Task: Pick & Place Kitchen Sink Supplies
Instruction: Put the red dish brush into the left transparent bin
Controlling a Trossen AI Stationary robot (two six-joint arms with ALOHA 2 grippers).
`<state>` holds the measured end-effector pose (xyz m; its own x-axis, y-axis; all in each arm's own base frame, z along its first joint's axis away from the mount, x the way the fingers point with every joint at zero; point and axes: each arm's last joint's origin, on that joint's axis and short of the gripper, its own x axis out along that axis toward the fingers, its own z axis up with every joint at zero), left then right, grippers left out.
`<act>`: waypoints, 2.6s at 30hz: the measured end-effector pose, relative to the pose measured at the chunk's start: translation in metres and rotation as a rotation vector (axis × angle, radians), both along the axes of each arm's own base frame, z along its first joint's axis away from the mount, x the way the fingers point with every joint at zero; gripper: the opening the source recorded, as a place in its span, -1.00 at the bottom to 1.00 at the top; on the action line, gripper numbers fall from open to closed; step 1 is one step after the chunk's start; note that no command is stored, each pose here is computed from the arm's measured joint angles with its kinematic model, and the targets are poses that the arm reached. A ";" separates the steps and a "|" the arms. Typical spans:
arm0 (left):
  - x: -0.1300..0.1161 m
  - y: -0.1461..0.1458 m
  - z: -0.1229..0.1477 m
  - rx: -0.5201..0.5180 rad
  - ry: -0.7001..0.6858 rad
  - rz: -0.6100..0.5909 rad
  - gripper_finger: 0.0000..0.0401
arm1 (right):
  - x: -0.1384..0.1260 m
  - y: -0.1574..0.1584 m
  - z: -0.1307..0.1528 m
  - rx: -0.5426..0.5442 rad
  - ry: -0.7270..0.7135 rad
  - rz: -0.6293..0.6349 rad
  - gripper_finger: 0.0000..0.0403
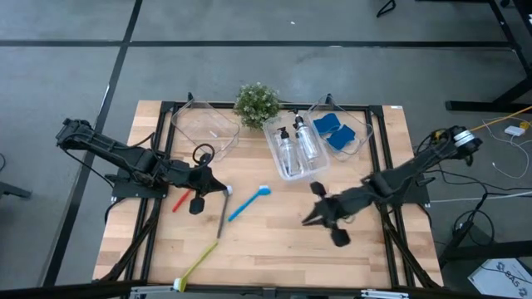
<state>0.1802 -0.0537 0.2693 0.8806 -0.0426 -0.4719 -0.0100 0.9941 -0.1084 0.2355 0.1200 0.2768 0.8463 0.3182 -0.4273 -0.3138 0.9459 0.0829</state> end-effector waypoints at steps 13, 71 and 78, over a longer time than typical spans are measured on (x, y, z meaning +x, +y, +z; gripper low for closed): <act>0.000 0.000 0.000 -0.017 0.000 0.009 -0.97 | -0.061 -0.022 -0.065 0.138 -0.219 0.039 -0.84; 0.002 0.002 0.004 -0.049 -0.055 0.097 -0.97 | -0.154 -0.079 -0.085 0.068 -0.523 -0.002 -0.84; 0.002 0.002 0.004 -0.049 -0.055 0.098 -0.99 | -0.149 -0.076 -0.103 0.068 -0.542 0.005 -0.84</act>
